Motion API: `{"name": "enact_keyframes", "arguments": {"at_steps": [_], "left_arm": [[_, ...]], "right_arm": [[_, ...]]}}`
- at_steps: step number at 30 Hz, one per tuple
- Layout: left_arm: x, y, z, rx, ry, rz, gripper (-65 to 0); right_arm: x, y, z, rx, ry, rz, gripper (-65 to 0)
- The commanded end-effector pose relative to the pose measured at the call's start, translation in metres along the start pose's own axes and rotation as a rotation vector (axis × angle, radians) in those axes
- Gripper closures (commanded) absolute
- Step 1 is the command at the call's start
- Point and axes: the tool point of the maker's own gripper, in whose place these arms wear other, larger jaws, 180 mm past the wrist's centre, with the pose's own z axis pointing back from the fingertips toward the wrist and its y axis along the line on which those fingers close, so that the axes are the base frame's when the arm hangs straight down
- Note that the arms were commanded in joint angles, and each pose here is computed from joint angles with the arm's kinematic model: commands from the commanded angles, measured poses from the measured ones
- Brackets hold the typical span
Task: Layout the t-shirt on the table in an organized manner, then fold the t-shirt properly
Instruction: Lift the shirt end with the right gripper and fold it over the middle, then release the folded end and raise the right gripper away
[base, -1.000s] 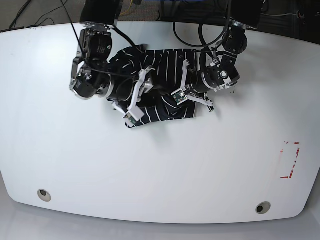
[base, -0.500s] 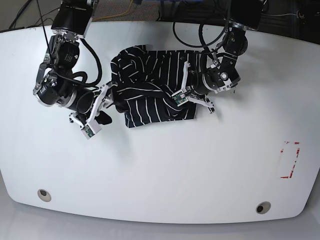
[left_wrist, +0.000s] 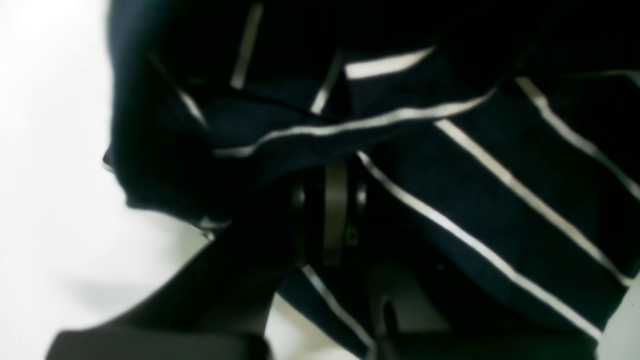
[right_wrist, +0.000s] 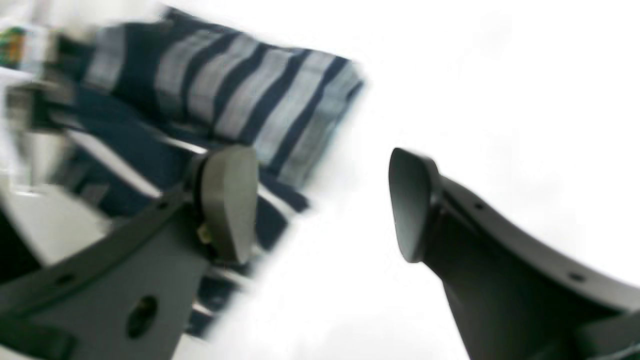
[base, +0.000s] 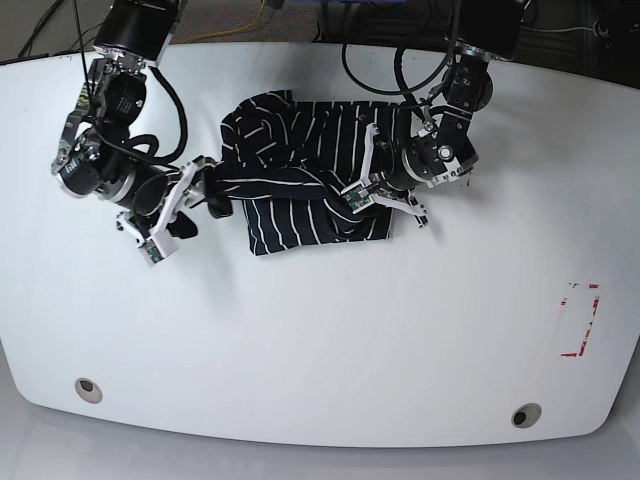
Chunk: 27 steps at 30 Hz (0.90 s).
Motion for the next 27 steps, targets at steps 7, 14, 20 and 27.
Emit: {"name": "enact_keyframes", "arguments": {"at_steps": [7, 14, 20, 27], "left_arm": [[0.003, 0.004, 0.001, 0.012, -0.002, -0.006, -3.1], [0.004, 0.004, 0.002, 0.013, -0.003, -0.007, -3.1], [0.005, 0.004, 0.002, 0.014, -0.007, -0.007, -3.1], [0.005, 0.004, 0.002, 0.014, -0.007, -0.007, -3.1]], "right_arm": [[0.019, -0.035, 0.023, -0.124, -0.045, 0.096, -39.6], [-0.013, -0.042, 0.023, -0.182, 0.03, 0.095, -39.6], [-0.046, -0.028, 0.018, -0.164, 0.078, 0.061, -39.4], [-0.045, 0.001, 0.015, -0.131, 0.046, 0.046, -39.4]]}}
